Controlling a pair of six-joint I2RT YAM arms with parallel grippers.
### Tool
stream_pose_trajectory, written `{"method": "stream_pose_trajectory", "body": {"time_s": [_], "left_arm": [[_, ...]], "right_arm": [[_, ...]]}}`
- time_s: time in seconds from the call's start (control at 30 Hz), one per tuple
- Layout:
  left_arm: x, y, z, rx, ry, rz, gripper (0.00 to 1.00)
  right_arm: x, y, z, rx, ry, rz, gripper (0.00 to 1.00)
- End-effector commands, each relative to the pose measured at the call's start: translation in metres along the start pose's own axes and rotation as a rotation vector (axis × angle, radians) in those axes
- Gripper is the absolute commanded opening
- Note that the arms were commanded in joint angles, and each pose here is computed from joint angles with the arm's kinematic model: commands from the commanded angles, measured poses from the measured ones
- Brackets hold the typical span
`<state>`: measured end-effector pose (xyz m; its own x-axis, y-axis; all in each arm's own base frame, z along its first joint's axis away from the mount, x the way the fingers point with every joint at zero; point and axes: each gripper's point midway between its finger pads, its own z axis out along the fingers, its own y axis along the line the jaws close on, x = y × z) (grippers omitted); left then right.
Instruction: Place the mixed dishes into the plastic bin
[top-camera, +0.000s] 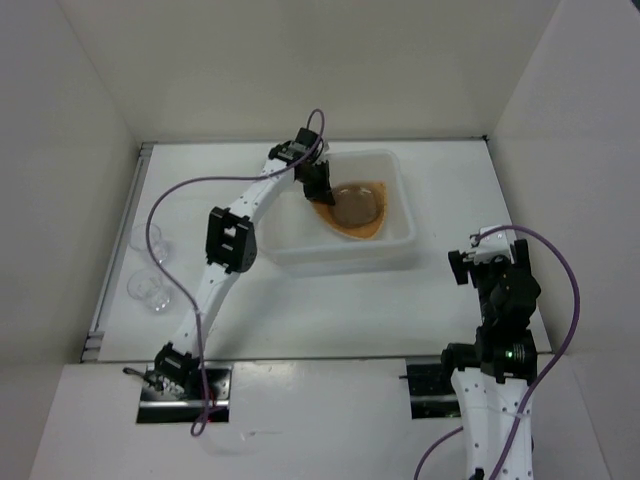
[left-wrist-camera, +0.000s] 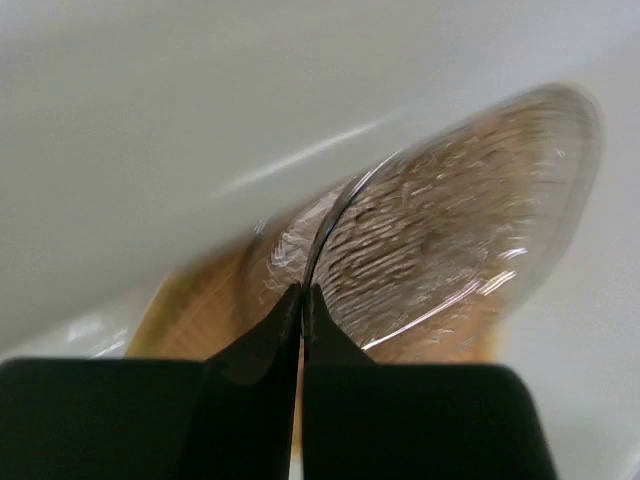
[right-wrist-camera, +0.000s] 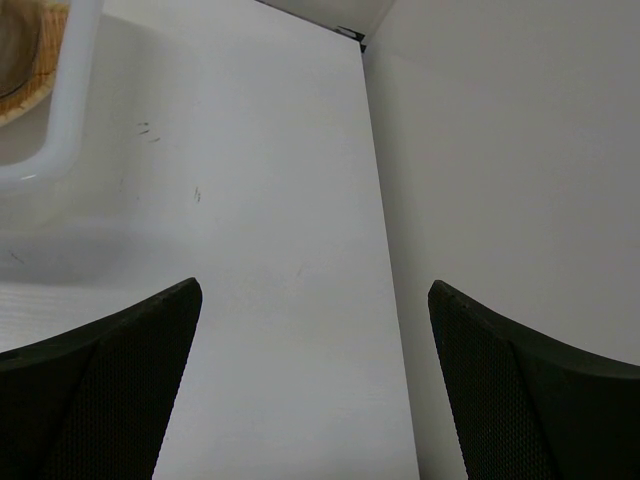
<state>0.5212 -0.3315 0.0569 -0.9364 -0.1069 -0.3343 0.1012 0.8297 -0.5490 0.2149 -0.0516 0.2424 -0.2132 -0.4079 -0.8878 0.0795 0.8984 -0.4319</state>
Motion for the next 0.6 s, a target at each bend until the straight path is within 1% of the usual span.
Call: {"method": "stream_pose_trajectory", "body": {"time_s": [0.0,0.03,0.07,0.2,0.27,0.37,0.4,0.43,0.5,0.53,0.57], "left_arm": [[0.002,-0.023,-0.012,0.052,0.019,0.019,0.02],[-0.009,-0.031,-0.025,0.084,-0.012,0.017,0.04],[-0.006,-0.022,-0.020,0.052,-0.007,0.008,0.08],[-0.008,-0.021,-0.033,0.018,-0.025,0.022,0.22],[-0.011,-0.017,-0.035,-0.017,-0.044,0.009,0.31],[-0.016,-0.021,-0.046,-0.027,-0.067,0.005,0.34],[-0.019,-0.026,-0.053,-0.020,-0.080,0.010,0.36],[-0.023,-0.029,-0.059,-0.022,-0.097,0.014,0.41],[-0.037,-0.037,-0.078,-0.031,-0.163,0.029,0.42],[-0.052,-0.056,-0.109,-0.010,-0.242,0.051,0.45],[-0.065,-0.057,-0.130,-0.050,-0.313,0.069,0.54]], "right_arm": [[-0.009,-0.005,0.002,0.031,-0.045,0.009,0.98],[-0.009,-0.005,0.002,0.031,-0.045,0.009,0.98],[-0.009,-0.005,0.002,0.031,-0.045,0.009,0.98],[-0.009,-0.005,0.002,0.034,-0.044,0.008,0.98],[-0.009,-0.005,0.002,0.034,-0.044,0.008,0.98],[-0.009,-0.005,0.002,0.034,-0.044,0.008,0.98],[-0.009,-0.005,0.002,0.034,-0.044,0.008,0.98],[-0.008,-0.005,0.003,0.030,-0.036,0.007,0.98],[-0.008,-0.005,0.003,0.030,-0.036,0.007,0.98],[-0.008,-0.005,0.003,0.030,-0.036,0.007,0.98],[-0.008,-0.005,0.003,0.030,-0.036,0.007,0.98]]}}
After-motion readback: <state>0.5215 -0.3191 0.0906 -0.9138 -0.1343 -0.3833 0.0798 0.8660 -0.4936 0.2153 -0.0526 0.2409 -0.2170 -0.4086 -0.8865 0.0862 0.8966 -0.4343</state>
